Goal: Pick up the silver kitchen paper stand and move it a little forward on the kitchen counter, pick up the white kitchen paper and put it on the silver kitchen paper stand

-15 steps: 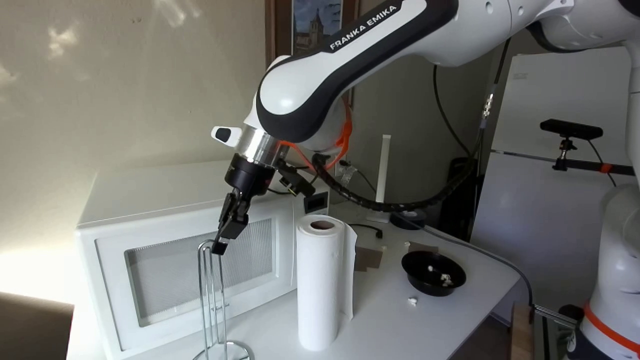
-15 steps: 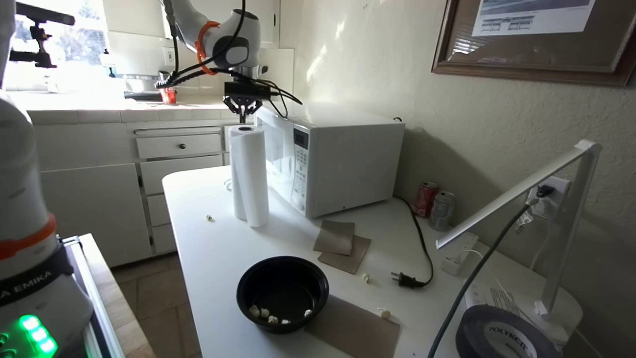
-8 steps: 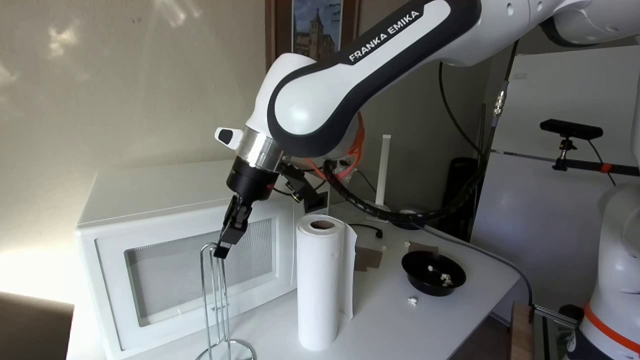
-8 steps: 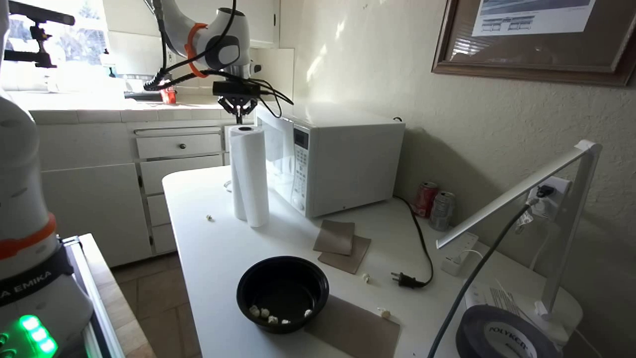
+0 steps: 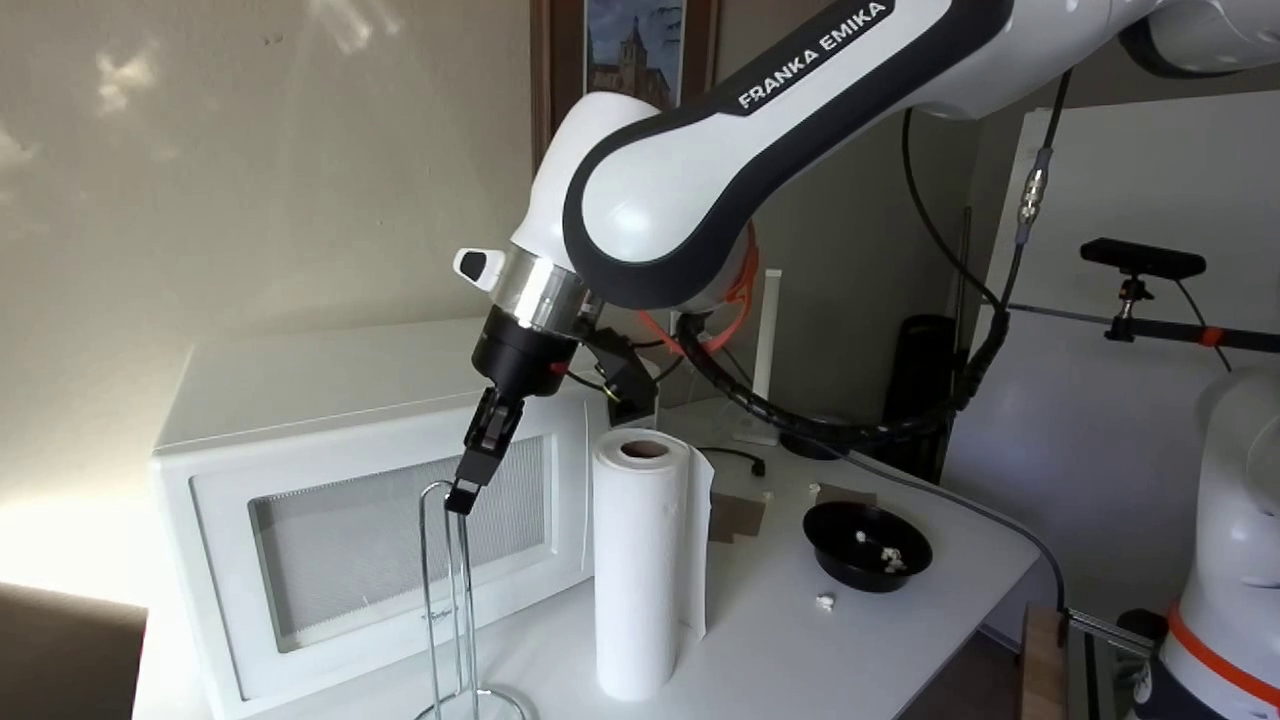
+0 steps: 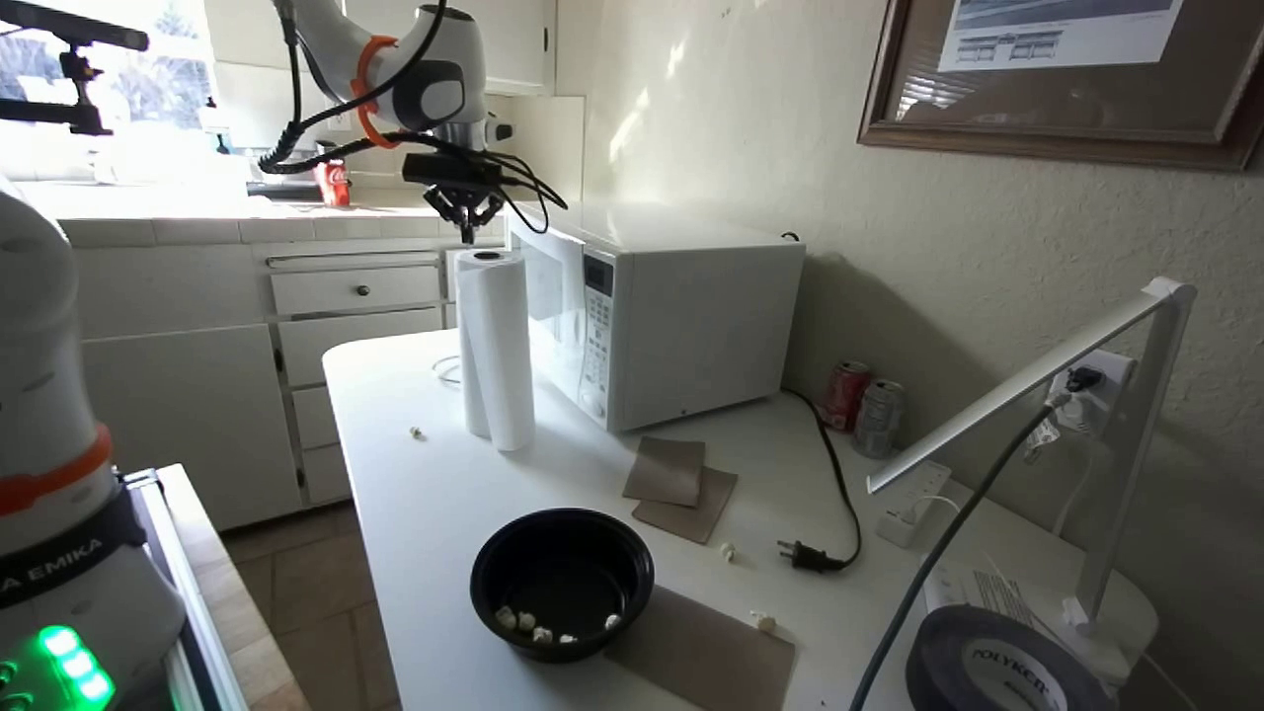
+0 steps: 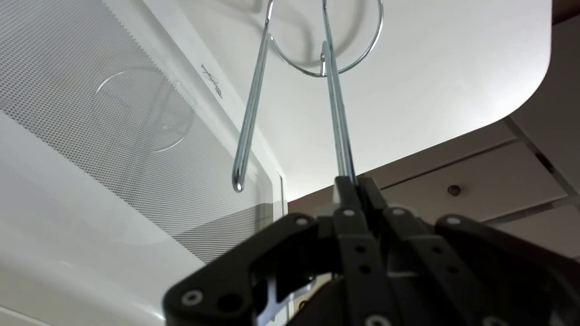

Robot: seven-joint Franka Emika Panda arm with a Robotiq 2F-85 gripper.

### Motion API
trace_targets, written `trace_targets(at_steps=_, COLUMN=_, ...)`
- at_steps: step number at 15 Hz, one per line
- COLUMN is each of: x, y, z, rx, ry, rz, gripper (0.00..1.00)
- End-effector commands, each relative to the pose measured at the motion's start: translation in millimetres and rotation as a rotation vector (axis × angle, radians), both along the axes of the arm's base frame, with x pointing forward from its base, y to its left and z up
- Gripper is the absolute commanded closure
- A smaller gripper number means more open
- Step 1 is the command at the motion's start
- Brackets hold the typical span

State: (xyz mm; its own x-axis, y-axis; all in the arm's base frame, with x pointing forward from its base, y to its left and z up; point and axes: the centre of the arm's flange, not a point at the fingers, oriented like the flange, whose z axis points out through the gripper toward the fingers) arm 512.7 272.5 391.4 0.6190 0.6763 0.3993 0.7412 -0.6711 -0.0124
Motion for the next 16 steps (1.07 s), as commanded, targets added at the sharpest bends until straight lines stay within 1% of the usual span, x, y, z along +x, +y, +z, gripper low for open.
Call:
trace_targets(at_steps=1, x=-20, y=3, z=7, rx=-0.005, ry=0.005, rz=-0.041, gripper=0.98)
trace_targets(at_steps=11, x=-42, y=12, z=5, rx=-0.028, ry=0.026, rz=-0.094, gripper=0.98)
trace_targets(at_steps=16, x=-49, y=16, z=8, rx=-0.023, ry=0.033, rz=-0.131, gripper=0.98)
